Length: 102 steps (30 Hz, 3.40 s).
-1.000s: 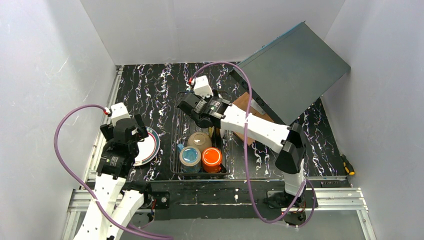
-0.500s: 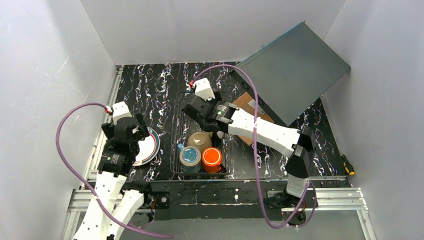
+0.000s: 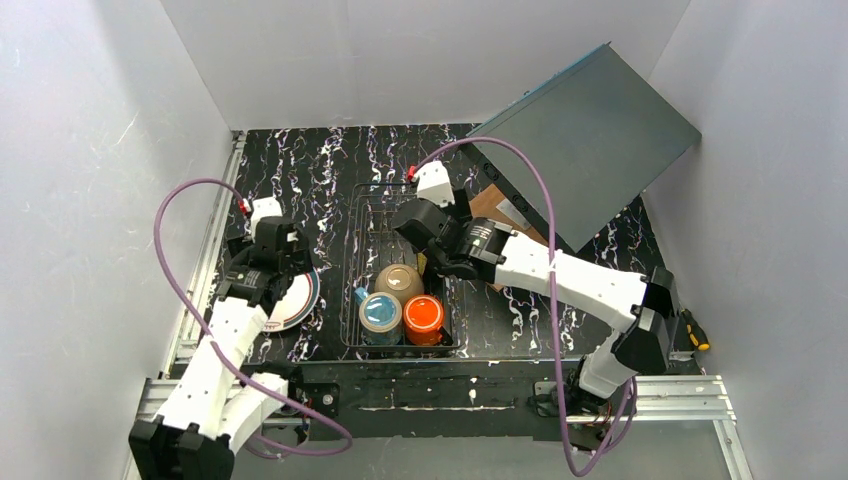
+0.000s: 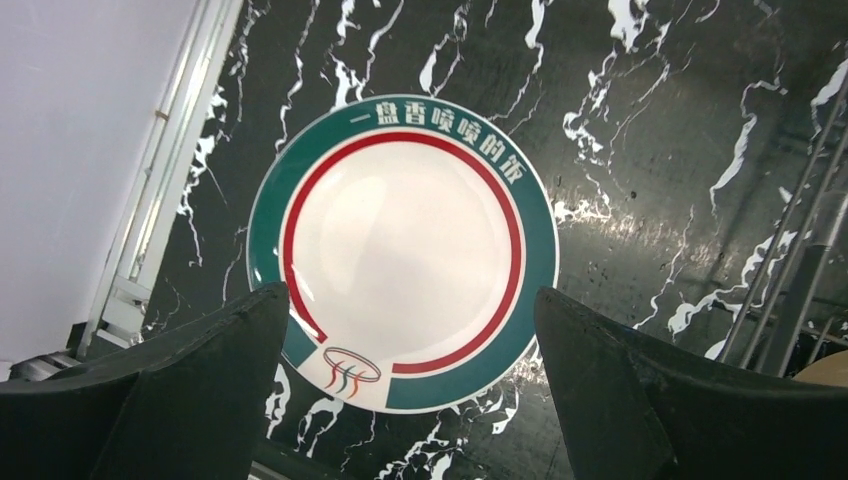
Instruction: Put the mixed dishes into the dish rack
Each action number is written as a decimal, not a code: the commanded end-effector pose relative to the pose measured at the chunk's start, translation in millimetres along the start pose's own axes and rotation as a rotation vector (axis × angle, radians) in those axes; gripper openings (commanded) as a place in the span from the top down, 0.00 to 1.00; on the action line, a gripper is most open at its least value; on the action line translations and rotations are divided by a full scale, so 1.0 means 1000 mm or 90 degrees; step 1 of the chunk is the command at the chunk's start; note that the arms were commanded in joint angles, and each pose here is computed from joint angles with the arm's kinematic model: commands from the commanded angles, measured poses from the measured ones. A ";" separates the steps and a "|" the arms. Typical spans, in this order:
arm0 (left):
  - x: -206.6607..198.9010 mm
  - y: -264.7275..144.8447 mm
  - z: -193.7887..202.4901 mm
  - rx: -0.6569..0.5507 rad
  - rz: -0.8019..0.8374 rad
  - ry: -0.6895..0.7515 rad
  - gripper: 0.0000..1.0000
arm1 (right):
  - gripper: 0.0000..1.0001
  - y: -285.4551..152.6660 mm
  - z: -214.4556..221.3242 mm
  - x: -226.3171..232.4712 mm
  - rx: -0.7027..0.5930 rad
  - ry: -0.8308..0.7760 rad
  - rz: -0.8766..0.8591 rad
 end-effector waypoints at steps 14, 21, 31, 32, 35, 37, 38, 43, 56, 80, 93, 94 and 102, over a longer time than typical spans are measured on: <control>-0.057 0.055 -0.011 0.323 -0.166 -0.160 0.02 | 0.17 -0.025 0.007 -0.052 -0.084 0.074 0.006; -0.074 0.089 -0.012 0.411 -0.257 -0.204 0.03 | 0.14 -0.033 0.015 -0.072 -0.106 0.102 0.002; -0.077 0.126 0.007 0.461 -0.346 -0.186 0.17 | 0.12 -0.035 0.025 -0.087 -0.113 0.133 -0.018; -0.076 0.129 0.009 0.463 -0.354 -0.182 0.19 | 0.12 -0.035 0.026 -0.088 -0.114 0.134 -0.018; -0.075 0.135 0.016 0.473 -0.364 -0.169 0.26 | 0.12 -0.034 0.027 -0.089 -0.113 0.134 -0.019; -0.074 0.139 0.021 0.476 -0.363 -0.155 0.34 | 0.12 -0.033 0.028 -0.089 -0.110 0.132 -0.019; -0.075 0.141 0.022 0.479 -0.355 -0.150 0.37 | 0.12 -0.032 0.028 -0.088 -0.110 0.134 -0.022; -0.072 0.145 0.030 0.498 -0.363 -0.144 0.45 | 0.12 -0.029 0.029 -0.087 -0.104 0.132 -0.027; -0.052 0.097 0.000 0.400 -0.292 -0.223 1.00 | 0.13 -0.029 0.022 -0.076 -0.085 0.134 -0.059; 0.003 -0.070 -0.077 0.121 -0.011 -0.358 1.00 | 0.10 -0.045 -0.009 0.001 -0.067 0.070 -0.336; -0.031 -0.117 -0.121 0.133 0.216 -0.504 1.00 | 0.10 -0.085 -0.051 0.057 -0.175 0.015 -0.414; -0.032 -0.121 -0.126 0.129 0.230 -0.514 1.00 | 0.10 -0.088 -0.052 0.062 -0.183 0.011 -0.425; -0.042 -0.132 -0.138 0.147 0.287 -0.536 1.00 | 0.10 -0.099 -0.057 0.099 -0.261 -0.053 -0.483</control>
Point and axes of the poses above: each gripper's point midway between its finger pads, its own y axis out along the fingers, its own x axis along the line the jaws close on, z = x × y, the point moved 6 cm from there along -y, back along the fingers, and after that the axes turned 5 degrees about -y, right-handed, at the moved point
